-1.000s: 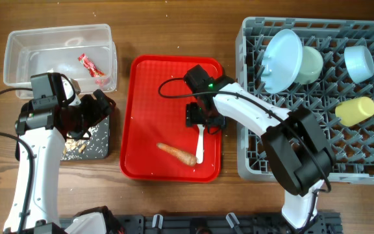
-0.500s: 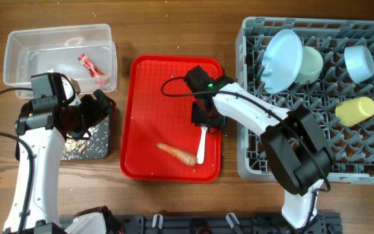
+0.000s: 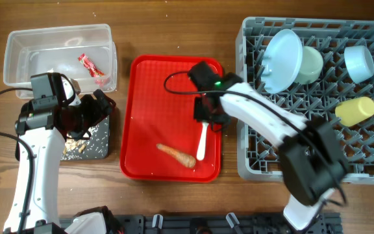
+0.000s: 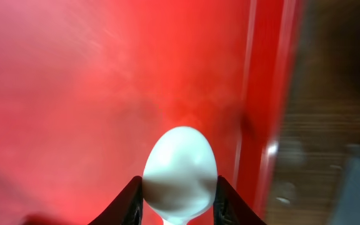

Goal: Sort waste into correct bins and load items into the dishwasher rack
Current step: 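Carry the white spoon right and drop it into the dish rack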

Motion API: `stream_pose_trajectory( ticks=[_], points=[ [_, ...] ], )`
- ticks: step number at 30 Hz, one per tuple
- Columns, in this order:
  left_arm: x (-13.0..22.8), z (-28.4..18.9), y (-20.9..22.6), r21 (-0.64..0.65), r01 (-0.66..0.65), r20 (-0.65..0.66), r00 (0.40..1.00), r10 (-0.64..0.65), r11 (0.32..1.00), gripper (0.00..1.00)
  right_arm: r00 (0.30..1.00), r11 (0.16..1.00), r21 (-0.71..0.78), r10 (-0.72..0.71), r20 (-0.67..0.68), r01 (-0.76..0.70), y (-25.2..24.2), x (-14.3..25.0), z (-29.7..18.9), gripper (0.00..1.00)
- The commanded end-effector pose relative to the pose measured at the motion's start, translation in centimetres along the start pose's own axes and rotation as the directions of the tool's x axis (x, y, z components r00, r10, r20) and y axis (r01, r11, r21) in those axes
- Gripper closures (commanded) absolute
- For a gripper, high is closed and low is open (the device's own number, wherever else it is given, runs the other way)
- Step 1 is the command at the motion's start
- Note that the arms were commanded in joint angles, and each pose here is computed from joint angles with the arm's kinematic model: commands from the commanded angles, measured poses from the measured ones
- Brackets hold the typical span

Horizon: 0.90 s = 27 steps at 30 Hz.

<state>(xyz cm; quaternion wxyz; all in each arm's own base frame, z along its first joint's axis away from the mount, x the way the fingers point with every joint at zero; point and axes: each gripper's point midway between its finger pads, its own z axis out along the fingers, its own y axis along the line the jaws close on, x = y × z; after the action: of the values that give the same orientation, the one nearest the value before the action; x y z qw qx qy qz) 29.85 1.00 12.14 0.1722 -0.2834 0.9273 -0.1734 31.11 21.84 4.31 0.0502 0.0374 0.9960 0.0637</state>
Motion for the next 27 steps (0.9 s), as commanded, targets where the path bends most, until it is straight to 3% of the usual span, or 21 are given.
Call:
stream_pose_trajectory(
  ticks=[1, 10, 20, 23, 27],
  points=[
    [-0.2, -0.3, -0.1, 0.004, -0.006, 0.009, 1.0, 0.005, 1.0, 0.02, 0.988, 0.996, -0.048, -0.072, 0.139, 0.079, -1.1, -2.2, -5.7, 0.74],
    [-0.2, -0.3, -0.1, 0.004, -0.005, 0.009, 1.0, 0.005, 1.0, 0.02, 0.965, 0.992, -0.009, -0.119, 0.235, 0.125, -7.8, -4.0, -11.8, 0.75],
    [-0.2, -0.3, -0.1, 0.004, -0.005, 0.009, 1.0, 0.005, 1.0, 0.02, 0.971, 0.986, 0.062, -0.162, 0.177, 0.153, -13.2, -4.2, -11.8, 0.73],
    [-0.2, -0.3, -0.1, 0.004, -0.005, 0.008, 1.0, 0.005, 1.0, 0.02, 0.971, 0.986, 0.063, -0.164, 0.175, 0.155, -13.2, -4.2, -11.8, 0.35],
    [-0.1, -0.3, -0.1, 0.003, -0.004, 0.005, 1.0, 0.004, 1.0, 0.0, 0.97, 0.986, 0.062, -0.164, 0.179, 0.155, -13.2, -4.3, -11.9, 0.34]
  ],
)
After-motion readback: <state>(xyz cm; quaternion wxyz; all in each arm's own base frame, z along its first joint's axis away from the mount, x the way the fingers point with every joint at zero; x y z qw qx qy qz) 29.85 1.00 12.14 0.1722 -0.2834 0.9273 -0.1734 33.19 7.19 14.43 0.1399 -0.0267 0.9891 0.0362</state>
